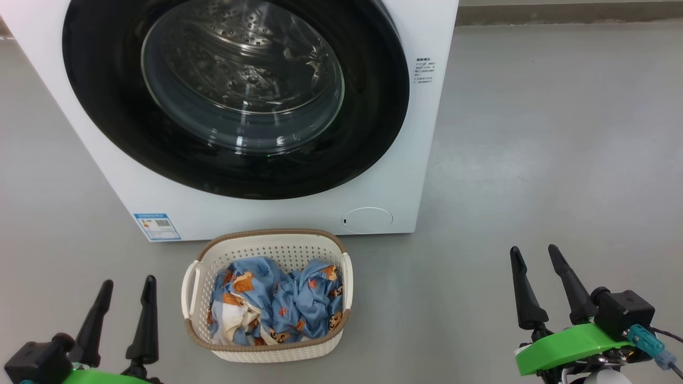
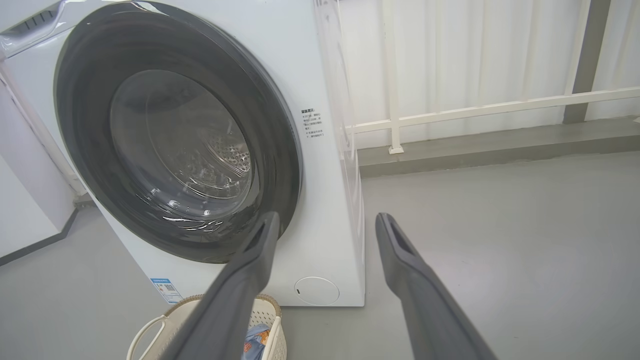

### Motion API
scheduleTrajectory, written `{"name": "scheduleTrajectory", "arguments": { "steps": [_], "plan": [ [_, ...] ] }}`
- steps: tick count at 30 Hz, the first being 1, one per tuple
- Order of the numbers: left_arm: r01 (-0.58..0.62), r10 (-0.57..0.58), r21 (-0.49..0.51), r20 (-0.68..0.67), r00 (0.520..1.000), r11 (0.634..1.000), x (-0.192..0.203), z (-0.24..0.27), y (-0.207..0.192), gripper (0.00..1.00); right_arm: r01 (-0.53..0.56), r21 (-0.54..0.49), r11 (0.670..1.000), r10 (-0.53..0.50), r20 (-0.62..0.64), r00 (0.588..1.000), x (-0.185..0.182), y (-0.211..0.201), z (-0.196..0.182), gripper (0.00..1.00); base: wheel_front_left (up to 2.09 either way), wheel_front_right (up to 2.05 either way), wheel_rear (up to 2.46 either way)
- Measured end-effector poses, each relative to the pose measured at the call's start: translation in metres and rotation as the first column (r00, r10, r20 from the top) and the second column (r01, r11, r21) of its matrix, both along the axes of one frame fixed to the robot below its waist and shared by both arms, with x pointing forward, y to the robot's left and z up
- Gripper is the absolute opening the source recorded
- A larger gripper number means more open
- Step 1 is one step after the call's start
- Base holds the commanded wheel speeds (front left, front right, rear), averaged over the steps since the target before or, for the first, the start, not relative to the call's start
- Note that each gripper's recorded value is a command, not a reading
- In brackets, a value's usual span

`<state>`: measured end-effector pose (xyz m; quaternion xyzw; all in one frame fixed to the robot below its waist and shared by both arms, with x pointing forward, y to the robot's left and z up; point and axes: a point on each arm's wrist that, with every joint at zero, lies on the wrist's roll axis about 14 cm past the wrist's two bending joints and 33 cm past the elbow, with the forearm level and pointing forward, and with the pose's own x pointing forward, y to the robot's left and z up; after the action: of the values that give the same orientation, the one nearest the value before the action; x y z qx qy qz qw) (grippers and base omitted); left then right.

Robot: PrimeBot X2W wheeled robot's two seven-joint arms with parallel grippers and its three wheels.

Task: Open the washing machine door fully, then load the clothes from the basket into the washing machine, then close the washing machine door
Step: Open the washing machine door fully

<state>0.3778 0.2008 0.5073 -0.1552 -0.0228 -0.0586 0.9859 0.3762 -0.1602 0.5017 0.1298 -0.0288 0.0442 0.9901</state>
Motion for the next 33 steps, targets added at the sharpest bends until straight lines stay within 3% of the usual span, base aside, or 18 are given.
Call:
{"name": "scheduleTrajectory", "arguments": {
  "steps": [26,27,28,29,30,31,32,33],
  "plan": [
    [-0.014,0.014,0.004,-0.021,1.000,1.000,0.002,-0.007,0.005,1.00,0.003,0.000,1.000,-0.003,-0.030,1.000,0.003,-0.001,-0.010,1.00,0.00,0.00,0.00],
    [-0.016,0.017,0.004,-0.022,1.000,1.000,0.002,-0.008,0.006,1.00,0.003,-0.001,1.000,-0.003,-0.030,1.000,0.004,-0.001,-0.010,0.85,0.00,0.00,0.00],
    [-0.019,0.019,0.004,-0.024,1.000,1.000,0.003,-0.008,0.006,1.00,0.003,-0.001,1.000,-0.003,-0.027,1.000,0.005,-0.001,-0.009,0.60,0.00,0.00,0.00],
    [-0.021,0.022,0.004,-0.025,0.999,1.000,0.003,-0.009,0.007,1.00,0.003,0.000,1.000,-0.003,-0.022,1.000,0.007,-0.001,-0.007,0.45,0.00,0.00,0.00],
    [-0.023,0.023,0.004,-0.024,0.999,1.000,0.004,-0.009,0.008,1.00,0.003,0.000,1.000,-0.003,-0.018,1.000,0.009,-0.001,-0.006,0.45,0.00,0.00,0.00],
    [-0.024,0.024,0.004,-0.024,0.999,1.000,0.004,-0.009,0.008,1.00,0.002,-0.001,1.000,-0.002,-0.018,1.000,0.010,-0.001,-0.006,0.35,0.00,0.00,0.00],
    [-0.024,0.024,0.003,-0.023,0.999,1.000,0.005,-0.008,0.008,1.00,0.000,-0.001,1.000,0.000,-0.017,1.000,0.012,0.000,-0.006,0.14,0.00,0.00,0.00],
    [-0.024,0.024,0.004,-0.021,0.999,1.000,0.006,-0.008,0.009,1.00,-0.003,-0.002,1.000,0.003,-0.009,1.000,0.016,0.001,-0.003,0.00,0.00,0.00,0.00]
  ]
}}
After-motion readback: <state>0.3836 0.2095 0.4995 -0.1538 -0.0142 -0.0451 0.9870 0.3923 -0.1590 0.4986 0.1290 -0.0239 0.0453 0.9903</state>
